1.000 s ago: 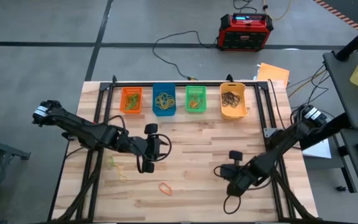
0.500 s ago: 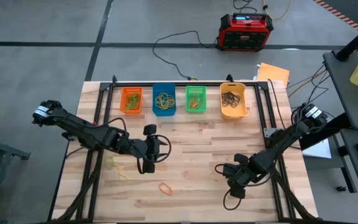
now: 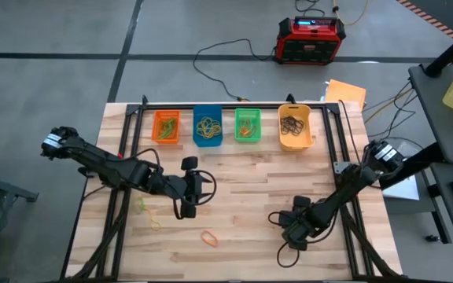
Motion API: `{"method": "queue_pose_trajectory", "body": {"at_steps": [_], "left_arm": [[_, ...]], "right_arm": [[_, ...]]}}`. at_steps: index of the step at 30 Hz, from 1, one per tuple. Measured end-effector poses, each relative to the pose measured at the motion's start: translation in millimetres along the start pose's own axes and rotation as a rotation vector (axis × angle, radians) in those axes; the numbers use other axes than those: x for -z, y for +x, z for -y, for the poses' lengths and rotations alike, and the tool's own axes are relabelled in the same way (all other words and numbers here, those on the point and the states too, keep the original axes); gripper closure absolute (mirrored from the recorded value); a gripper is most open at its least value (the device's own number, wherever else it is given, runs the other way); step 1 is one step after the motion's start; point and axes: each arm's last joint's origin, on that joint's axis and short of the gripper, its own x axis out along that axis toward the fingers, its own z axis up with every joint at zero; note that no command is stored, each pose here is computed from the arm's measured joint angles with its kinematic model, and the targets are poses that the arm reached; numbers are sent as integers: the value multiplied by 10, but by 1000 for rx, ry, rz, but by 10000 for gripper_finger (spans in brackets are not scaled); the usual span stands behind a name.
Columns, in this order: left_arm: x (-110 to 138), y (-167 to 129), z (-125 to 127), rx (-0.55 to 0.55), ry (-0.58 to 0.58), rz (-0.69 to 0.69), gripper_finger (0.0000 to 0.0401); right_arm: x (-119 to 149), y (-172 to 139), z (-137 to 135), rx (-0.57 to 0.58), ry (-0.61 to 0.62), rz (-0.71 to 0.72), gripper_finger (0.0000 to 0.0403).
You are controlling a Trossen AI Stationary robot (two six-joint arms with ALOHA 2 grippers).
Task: Sort rubber bands into baskets
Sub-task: Put the green rubber band into the orange bin
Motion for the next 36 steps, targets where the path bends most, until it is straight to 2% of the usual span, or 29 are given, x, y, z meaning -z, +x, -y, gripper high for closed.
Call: {"method": "queue_pose_trajectory", "body": {"at_steps": [3, 8, 10, 12, 14, 20, 24, 30, 33, 36], "left_arm": [[-1, 0, 0, 0, -1, 1, 246], [11, 22, 9, 0, -5, 11, 246], [40, 55, 22, 0, -7, 16, 246], [76, 96, 38, 2, -17, 39, 246], [136, 138, 54, 3, -28, 69, 246], [281, 233, 97, 39, -82, 222, 246], [321, 243, 112, 85, -125, 342, 246], [333, 214, 104, 106, -182, 499, 246], [320, 197, 97, 107, -199, 544, 246], [319, 225, 109, 108, -196, 537, 241]], "right_arm": [[-5, 40, -8, 5, -22, -4, 220], [-18, 36, -4, 24, -83, 34, 360], [-27, -11, 0, 27, -103, 68, 382], [-39, -98, 12, 30, -124, 122, 390], [-107, -241, 34, 37, -136, 241, 392], [-387, -724, 149, -8, -209, 656, 393], [-622, -972, 218, -57, -301, 1010, 394], [-892, -1028, 409, -105, -405, 1420, 394], [-1041, -959, 487, -103, -434, 1516, 394], [-1153, -881, 545, -73, -463, 1546, 394]]}}
